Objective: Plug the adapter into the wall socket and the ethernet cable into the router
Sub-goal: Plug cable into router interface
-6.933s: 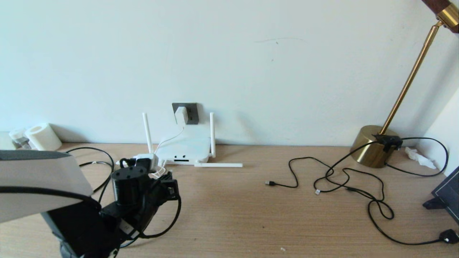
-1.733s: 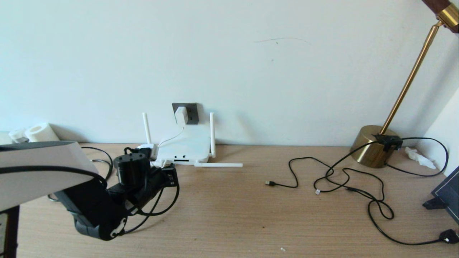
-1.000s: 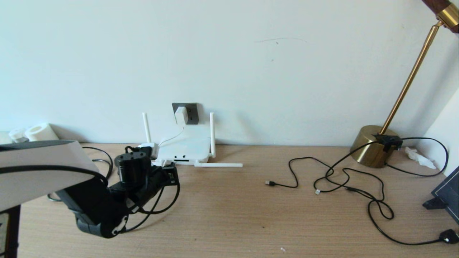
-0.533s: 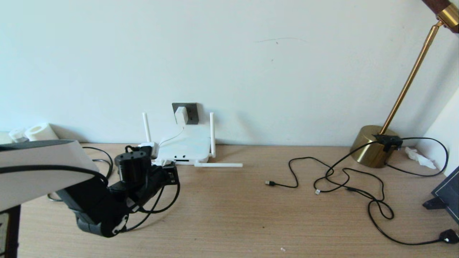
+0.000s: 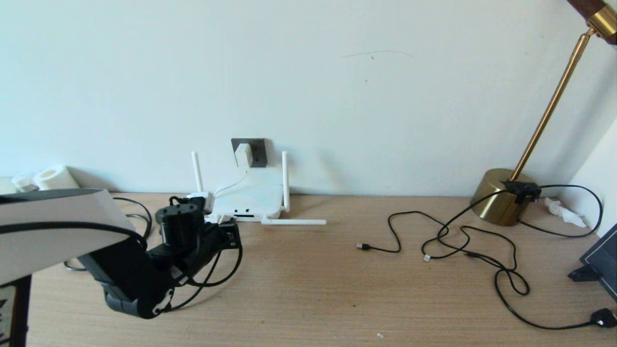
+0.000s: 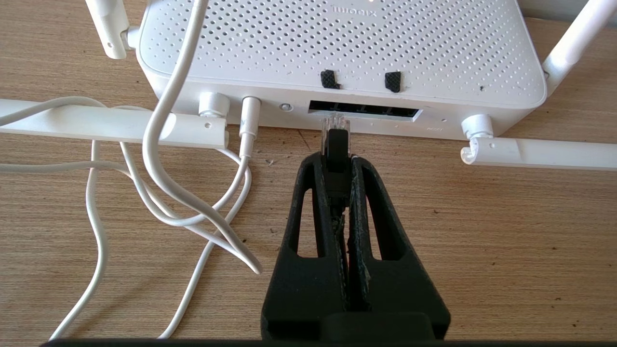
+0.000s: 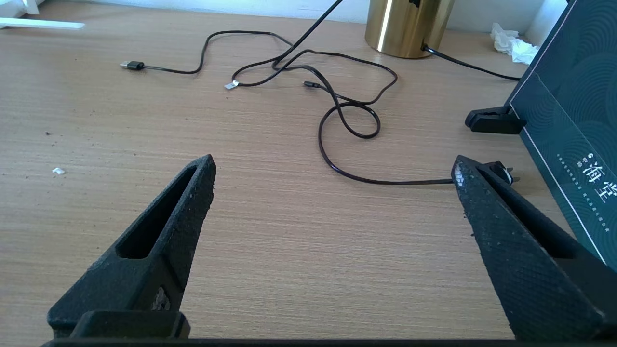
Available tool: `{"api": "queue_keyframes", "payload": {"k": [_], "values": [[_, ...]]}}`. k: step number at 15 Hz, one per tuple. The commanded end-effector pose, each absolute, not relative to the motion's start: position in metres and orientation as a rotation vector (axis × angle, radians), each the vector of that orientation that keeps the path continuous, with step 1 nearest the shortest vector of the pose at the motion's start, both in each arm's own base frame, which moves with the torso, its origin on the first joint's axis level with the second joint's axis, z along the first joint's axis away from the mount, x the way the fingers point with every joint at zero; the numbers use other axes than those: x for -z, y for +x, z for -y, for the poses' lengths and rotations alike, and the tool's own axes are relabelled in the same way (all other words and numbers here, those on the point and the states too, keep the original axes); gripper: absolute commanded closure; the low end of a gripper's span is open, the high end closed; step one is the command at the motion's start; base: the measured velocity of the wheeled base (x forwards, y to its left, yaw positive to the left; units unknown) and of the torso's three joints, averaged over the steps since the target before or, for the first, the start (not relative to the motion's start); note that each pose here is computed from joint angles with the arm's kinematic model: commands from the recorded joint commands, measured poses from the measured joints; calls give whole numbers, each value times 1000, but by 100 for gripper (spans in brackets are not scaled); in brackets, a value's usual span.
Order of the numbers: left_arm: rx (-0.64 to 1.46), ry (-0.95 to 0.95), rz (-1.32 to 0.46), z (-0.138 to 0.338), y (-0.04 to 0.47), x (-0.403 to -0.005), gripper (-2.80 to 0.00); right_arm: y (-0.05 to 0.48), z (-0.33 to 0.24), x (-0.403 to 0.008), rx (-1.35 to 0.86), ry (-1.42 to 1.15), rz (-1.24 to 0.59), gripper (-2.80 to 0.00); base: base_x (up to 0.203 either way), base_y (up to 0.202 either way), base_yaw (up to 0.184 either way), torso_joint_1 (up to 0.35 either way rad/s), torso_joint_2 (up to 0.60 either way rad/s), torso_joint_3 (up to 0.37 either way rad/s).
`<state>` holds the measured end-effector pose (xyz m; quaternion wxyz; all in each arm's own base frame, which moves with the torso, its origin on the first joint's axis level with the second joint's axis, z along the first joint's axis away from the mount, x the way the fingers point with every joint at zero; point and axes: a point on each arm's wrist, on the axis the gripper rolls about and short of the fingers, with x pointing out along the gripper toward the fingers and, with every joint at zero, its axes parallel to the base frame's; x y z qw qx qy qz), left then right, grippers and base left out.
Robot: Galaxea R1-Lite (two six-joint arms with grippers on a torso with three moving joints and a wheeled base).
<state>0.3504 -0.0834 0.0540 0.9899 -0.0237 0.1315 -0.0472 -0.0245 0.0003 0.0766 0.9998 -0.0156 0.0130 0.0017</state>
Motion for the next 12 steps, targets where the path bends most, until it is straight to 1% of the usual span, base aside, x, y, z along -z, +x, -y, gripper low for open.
{"api": "queue_keyframes", "payload": {"k": [1, 12], "values": [[93, -49, -258, 83, 351, -54, 0, -24, 0, -77, -5, -32, -28, -280, 0, 0, 0, 0, 0, 0], [92, -46, -259, 83, 350, -54, 0, -24, 0, -77, -5, -32, -28, -280, 0, 0, 0, 0, 0, 0]]}}
